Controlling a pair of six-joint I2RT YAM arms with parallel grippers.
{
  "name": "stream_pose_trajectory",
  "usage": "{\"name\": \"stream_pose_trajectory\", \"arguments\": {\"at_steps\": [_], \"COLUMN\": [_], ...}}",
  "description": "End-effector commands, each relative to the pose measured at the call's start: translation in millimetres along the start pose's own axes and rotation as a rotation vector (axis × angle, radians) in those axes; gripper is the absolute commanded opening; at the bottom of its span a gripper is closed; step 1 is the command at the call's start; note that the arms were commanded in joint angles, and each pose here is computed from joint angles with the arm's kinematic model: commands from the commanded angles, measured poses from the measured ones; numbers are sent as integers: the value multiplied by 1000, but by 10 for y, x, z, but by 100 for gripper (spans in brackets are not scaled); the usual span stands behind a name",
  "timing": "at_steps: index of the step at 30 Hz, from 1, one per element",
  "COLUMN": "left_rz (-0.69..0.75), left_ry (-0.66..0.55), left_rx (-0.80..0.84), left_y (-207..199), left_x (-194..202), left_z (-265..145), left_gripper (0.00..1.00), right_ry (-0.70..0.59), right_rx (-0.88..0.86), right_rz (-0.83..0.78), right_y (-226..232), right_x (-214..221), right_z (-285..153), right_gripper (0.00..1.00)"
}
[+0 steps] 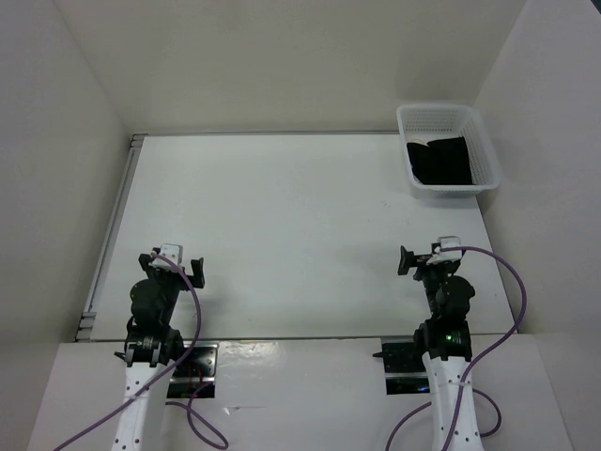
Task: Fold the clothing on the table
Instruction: Grab the skirt from the pile
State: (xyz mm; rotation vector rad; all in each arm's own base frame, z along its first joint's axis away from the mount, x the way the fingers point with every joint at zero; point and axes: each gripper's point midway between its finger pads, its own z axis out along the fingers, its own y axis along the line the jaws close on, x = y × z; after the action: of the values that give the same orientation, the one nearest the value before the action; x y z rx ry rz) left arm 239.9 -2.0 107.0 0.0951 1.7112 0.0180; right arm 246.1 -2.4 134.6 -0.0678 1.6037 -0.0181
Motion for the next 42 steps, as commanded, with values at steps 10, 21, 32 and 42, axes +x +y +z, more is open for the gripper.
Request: {"name": "stream_pose_trajectory", "arguments": {"at_steps": [10, 21, 32, 42], "left_rz": [18, 18, 18, 185], "left_ry": [-126, -126, -126, -404], "left_rx": [-19, -19, -19, 56], "left_y": [30, 30, 30, -80], "left_x": [-201, -201, -201, -1090], "left_z": [-17, -17, -17, -217], "left_gripper": [100, 100, 100, 100], "right_ry": [-58, -323, -139, -39], "right_rx": [14, 81, 477, 397], "right_rz": [7, 52, 224, 223], "right_y": [-8, -143, -835, -759], "right_x": [-32, -1276, -2075, -2366], "right_z": [0, -330, -404, -75], "right_gripper": [99, 99, 99, 99]}}
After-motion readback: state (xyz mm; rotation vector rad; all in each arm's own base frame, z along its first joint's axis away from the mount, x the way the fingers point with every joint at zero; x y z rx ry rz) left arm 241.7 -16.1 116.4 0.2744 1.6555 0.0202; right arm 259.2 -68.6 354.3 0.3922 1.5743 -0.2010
